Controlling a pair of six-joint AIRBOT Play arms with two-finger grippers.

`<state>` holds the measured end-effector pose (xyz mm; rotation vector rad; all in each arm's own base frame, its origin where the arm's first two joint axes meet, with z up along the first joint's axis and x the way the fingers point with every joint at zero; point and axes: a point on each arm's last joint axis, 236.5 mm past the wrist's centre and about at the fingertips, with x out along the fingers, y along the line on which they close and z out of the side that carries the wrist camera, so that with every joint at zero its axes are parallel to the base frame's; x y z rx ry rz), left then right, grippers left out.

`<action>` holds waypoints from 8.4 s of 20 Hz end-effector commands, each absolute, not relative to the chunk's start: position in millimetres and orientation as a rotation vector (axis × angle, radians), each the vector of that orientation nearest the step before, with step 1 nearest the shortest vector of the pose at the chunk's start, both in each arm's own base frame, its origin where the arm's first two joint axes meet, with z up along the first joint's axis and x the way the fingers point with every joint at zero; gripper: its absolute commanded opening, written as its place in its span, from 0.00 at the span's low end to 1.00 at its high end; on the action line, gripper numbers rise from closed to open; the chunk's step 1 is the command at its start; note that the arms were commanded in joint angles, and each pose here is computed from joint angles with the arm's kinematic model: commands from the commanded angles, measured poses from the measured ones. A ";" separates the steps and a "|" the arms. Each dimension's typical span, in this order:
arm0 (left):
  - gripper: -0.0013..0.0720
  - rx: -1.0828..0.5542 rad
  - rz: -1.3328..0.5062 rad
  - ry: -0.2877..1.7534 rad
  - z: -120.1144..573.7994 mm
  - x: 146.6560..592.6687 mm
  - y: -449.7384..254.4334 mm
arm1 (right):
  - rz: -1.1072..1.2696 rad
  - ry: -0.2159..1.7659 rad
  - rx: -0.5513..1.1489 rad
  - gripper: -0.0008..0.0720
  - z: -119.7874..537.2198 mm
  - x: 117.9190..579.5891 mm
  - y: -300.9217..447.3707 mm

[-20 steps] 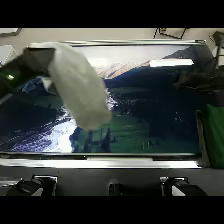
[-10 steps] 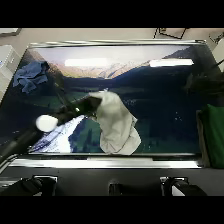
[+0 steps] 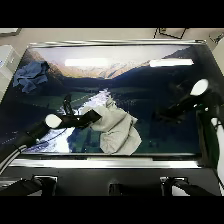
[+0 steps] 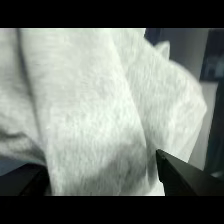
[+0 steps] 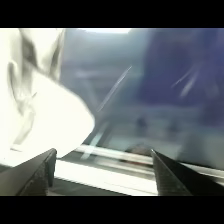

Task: Fold the clothes and pants, and hang the long-sleeved shirts on hangers.

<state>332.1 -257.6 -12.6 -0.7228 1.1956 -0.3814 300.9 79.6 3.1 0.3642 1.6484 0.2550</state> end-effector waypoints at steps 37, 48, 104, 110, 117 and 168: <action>0.05 -0.793 -0.542 1.185 -25.0 396.2 -193.0 | 0.453 1.819 0.502 0.10 -107.1 217.5 221.2; 0.05 -0.387 -0.586 0.096 408.3 351.1 -100.3 | 0.183 0.448 0.150 0.08 344.6 363.7 39.7; 0.10 -0.805 -0.241 1.446 -111.6 358.4 -39.9 | -0.063 1.755 0.725 0.84 -37.9 295.0 -48.8; 0.06 -0.794 -0.256 1.421 -96.5 358.7 -37.9 | -0.072 1.781 0.726 0.85 -76.3 275.8 -42.5; 0.06 -0.772 -0.270 1.382 -77.6 361.1 -39.0 | 0.013 1.707 0.747 0.80 -105.6 288.0 -5.6; 0.06 -0.635 -0.079 0.727 19.2 543.7 -37.2 | -0.101 0.895 0.388 0.08 -9.4 570.3 -7.8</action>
